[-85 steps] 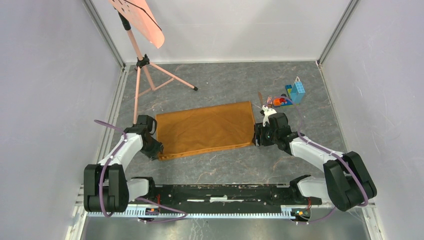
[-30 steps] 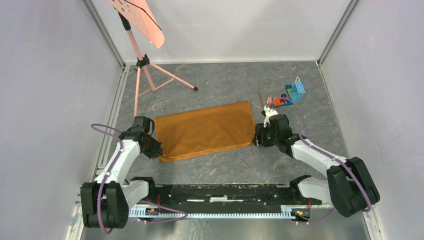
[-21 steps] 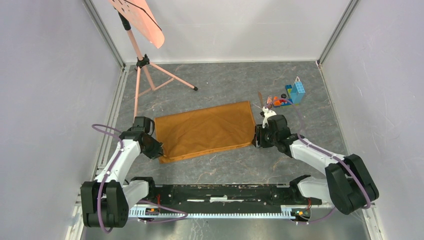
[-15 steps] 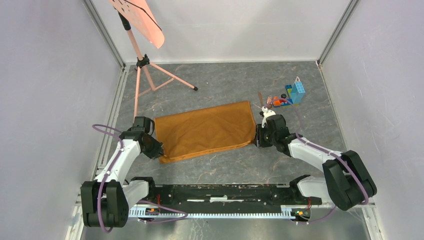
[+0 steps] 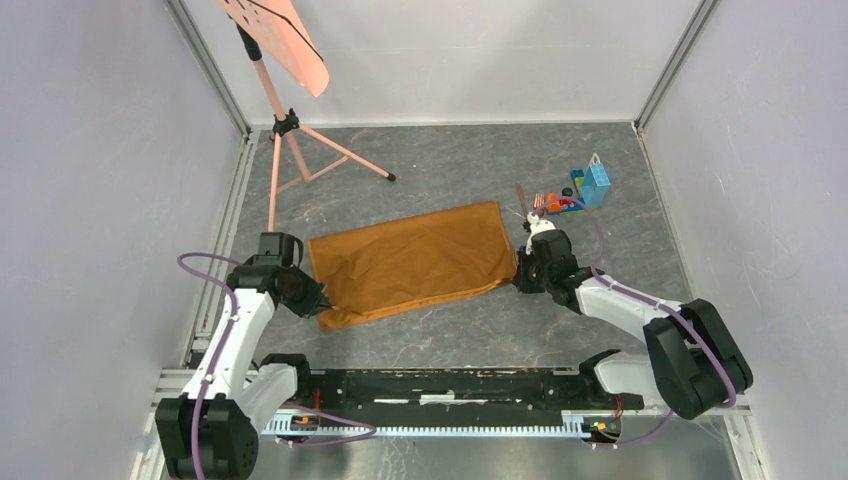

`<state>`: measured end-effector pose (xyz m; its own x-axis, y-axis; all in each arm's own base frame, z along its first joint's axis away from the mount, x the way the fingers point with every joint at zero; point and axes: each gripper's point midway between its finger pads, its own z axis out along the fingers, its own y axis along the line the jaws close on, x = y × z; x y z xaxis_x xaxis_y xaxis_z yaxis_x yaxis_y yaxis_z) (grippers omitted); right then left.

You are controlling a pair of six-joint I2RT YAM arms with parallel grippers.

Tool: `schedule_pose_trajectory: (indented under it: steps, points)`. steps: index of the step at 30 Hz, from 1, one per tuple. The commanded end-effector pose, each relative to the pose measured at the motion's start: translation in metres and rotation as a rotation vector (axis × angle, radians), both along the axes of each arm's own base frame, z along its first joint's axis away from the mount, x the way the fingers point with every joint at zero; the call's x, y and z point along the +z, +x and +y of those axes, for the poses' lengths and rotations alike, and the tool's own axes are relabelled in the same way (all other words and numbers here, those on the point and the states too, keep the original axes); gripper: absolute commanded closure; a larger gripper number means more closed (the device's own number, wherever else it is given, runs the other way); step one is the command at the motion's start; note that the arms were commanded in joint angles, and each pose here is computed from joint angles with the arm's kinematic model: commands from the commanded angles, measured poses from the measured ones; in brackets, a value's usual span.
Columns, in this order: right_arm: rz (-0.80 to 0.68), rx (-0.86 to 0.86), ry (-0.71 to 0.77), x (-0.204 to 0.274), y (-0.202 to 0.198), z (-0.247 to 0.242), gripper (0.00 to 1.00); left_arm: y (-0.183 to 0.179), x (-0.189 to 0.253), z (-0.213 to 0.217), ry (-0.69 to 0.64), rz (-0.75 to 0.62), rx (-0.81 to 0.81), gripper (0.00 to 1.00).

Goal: Fold the napkin into a case and place the utensils inside
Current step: Smooth out the rectangle-folded napkin at the center of the board.

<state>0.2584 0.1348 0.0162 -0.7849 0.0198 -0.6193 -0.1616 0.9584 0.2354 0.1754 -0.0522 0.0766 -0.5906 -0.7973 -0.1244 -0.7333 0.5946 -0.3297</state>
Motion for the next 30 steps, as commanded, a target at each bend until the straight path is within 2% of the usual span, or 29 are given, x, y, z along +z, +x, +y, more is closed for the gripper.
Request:
schedule_pose_trajectory:
  steps: [1, 4, 12, 16, 17, 24, 30]
  points:
    - [-0.009, -0.022, -0.010, -0.002, 0.002, -0.002, 0.89, -0.021, -0.012, -0.016, -0.107, 0.086, 0.044, 0.95]
    - [-0.007, -0.019, -0.006, -0.002, 0.002, -0.001, 0.89, -0.027, -0.027, -0.016, -0.105, 0.113, 0.055, 0.95]
    - [-0.016, -0.015, 0.002, 0.000, 0.002, 0.000, 0.89, -0.034, -0.051, 0.007, 0.027, 0.195, 0.094, 0.95]
    - [-0.027, -0.006, -0.001, 0.003, 0.004, 0.000, 0.97, -0.029, -0.052, 0.014, 0.064, 0.188, 0.100, 0.93]
    - [-0.038, -0.001, 0.000, 0.006, 0.006, 0.001, 1.00, -0.029, -0.052, 0.015, 0.069, 0.190, 0.103, 0.92]
    - [-0.077, 0.020, -0.021, 0.034, 0.011, -0.001, 1.00, -0.029, -0.062, 0.016, 0.080, 0.213, 0.097, 0.89]
    - [-0.086, 0.013, -0.062, 0.033, 0.010, -0.009, 1.00, -0.029, -0.067, 0.016, 0.081, 0.223, 0.094, 0.86]
